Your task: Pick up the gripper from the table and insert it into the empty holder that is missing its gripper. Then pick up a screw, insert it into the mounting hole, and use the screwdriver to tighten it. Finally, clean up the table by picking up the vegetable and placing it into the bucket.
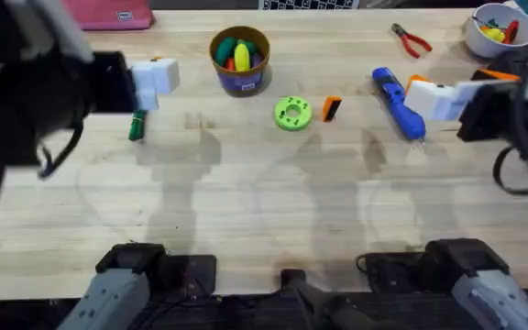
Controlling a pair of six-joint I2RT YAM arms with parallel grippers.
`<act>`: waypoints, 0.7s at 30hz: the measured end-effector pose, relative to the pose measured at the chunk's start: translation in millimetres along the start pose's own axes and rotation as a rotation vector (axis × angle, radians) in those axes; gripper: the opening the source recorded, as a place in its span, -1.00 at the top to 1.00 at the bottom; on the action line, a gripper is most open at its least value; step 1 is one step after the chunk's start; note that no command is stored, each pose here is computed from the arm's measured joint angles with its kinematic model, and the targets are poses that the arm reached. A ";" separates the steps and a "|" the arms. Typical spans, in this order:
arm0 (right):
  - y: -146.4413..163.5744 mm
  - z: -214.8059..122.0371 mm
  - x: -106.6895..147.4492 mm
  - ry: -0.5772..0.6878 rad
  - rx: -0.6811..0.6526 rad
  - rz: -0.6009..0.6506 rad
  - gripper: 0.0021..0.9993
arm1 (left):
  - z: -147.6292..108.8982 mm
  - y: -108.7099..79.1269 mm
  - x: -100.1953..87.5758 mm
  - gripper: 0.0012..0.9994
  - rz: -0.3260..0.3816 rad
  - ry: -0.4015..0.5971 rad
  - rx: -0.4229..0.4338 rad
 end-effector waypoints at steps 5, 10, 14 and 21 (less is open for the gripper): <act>-2.6 21.3 -3.5 0.250 -0.066 0.021 -0.99 | 32.1 -2.0 -1.9 -0.97 0.014 0.237 -0.064; -3.3 41.3 0.1 0.430 -0.112 0.036 -0.99 | 60.7 -1.7 4.1 -0.97 0.021 0.393 -0.106; -2.3 53.6 7.9 0.504 -0.132 0.042 -0.99 | 79.1 0.4 15.1 -0.97 0.025 0.479 -0.129; -1.8 60.2 12.0 0.535 -0.140 0.045 -0.99 | 88.0 7.9 16.6 -0.97 0.034 0.518 -0.148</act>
Point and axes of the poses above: each hand's point on the last joint's axis, 136 mm out from that joint toward the fingers, its own z axis out along the fingers, its own y axis along the line the jaws close on, x = y × z, the point moved 7 cm from there along -z, back along the fingers, and after that the axes turned 15 degrees about -z, right-handed, at the moved point
